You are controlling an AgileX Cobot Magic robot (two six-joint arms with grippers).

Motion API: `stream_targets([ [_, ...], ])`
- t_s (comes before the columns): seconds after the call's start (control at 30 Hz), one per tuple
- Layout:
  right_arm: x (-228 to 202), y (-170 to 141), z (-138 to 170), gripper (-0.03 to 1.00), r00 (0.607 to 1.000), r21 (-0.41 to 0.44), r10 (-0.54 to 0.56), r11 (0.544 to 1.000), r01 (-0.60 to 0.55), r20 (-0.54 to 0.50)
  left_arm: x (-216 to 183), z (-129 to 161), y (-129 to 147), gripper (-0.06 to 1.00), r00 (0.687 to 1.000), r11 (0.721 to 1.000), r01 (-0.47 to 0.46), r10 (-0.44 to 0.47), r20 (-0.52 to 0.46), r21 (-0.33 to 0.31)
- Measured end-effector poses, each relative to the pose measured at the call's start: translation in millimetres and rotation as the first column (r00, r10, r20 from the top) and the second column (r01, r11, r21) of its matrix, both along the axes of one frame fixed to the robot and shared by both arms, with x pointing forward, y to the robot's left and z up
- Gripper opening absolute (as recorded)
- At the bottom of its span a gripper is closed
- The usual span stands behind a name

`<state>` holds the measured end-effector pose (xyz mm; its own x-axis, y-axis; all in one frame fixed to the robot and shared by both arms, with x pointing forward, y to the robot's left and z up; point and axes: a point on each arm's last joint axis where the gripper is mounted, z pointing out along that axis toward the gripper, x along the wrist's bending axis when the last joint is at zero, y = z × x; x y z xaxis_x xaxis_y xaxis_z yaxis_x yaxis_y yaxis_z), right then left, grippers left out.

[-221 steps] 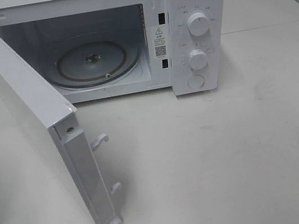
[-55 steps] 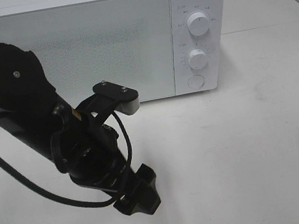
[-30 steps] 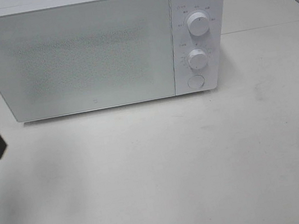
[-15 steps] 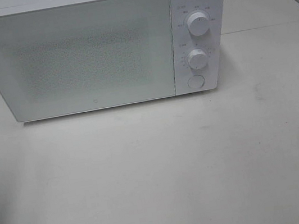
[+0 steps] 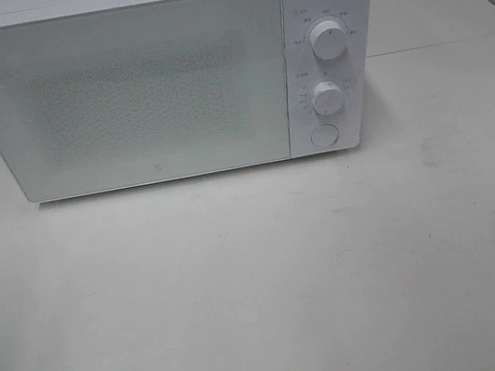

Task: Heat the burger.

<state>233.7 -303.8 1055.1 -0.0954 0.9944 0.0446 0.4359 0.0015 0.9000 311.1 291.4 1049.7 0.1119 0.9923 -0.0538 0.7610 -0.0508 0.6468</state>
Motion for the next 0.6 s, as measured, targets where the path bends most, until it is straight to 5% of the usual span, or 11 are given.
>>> stream_targets([
  [0.07,0.0,0.0,0.0,0.76,1.0,0.0,0.0,1.0,0.0,0.0,-13.6,5.5,0.3,0.99,0.996,1.0,-0.002,0.001,0.09,0.01],
  [0.37,0.0,0.0,0.0,0.76,1.0,0.0,0.0,1.0,0.0,0.0,-42.5,2.3,-0.1,0.99,0.979,1.0,-0.001,-0.003,0.203,0.021],
  [0.6,0.0,0.0,0.0,0.76,1.0,0.0,0.0,1.0,0.0,0.0,-72.0,5.2,-1.8,0.99,0.923,1.0,0.001,-0.006,0.384,0.015],
])
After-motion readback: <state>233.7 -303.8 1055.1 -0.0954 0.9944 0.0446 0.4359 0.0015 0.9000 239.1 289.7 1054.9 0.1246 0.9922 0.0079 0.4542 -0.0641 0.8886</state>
